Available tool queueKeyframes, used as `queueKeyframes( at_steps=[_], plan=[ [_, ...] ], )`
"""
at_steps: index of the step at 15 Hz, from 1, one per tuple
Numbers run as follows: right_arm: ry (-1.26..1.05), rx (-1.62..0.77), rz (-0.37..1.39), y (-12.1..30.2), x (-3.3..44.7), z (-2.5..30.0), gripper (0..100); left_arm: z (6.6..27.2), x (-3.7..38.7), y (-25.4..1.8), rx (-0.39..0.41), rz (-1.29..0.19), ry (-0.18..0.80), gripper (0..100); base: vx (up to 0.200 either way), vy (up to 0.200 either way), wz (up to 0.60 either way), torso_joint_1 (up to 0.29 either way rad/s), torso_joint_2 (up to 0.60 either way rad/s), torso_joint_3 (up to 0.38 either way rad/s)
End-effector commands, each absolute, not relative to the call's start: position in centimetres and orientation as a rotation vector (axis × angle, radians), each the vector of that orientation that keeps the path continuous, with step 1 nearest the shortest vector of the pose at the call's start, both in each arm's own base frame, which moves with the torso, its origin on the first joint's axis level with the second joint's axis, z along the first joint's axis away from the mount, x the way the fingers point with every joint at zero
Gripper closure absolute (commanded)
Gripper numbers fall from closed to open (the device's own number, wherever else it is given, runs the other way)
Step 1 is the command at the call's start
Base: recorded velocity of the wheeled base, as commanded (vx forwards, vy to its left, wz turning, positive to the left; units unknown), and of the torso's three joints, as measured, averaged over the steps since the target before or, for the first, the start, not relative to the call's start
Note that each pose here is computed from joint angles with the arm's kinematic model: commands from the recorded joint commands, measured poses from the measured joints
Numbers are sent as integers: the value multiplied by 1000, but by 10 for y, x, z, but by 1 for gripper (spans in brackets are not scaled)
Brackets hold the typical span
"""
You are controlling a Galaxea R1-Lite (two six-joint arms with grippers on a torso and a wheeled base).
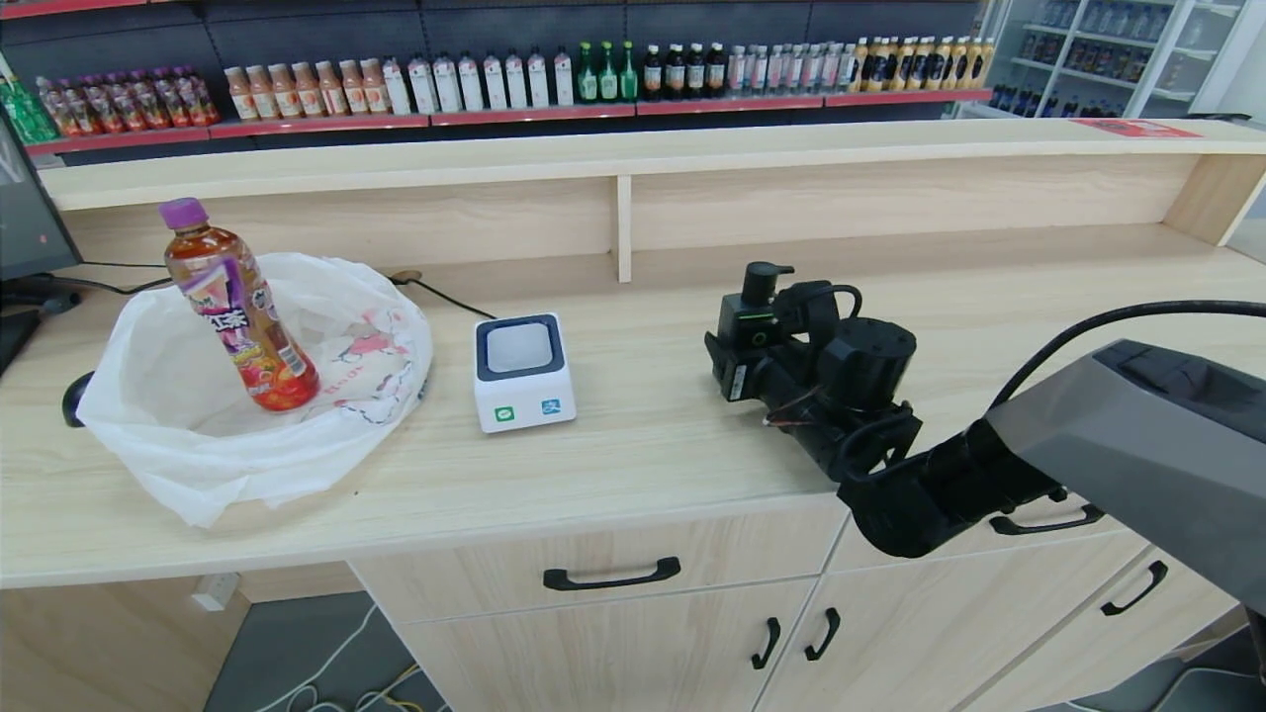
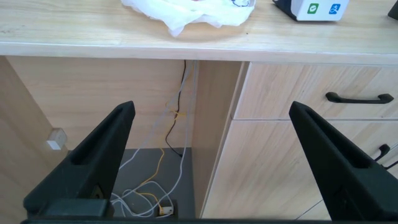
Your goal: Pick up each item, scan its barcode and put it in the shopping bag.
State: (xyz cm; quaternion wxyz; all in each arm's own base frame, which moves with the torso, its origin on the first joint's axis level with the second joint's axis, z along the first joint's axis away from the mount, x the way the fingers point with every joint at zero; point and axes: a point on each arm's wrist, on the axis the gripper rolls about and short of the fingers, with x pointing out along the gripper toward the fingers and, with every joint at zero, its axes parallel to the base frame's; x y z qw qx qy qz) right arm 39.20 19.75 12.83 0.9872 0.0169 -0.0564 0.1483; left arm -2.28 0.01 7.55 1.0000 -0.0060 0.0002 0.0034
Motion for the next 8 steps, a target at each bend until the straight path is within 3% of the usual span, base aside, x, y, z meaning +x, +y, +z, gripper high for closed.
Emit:
queueKeyframes(
  at_steps=[1,8],
  plan=[
    [-113,33,300,198,392,128,100,75,-23,0,-12,8,0,0,0,0,0,0,0,0],
    [-151,43,303,199,393,135,100,75,-23,0,-12,8,0,0,0,0,0,0,0,0]
  ],
)
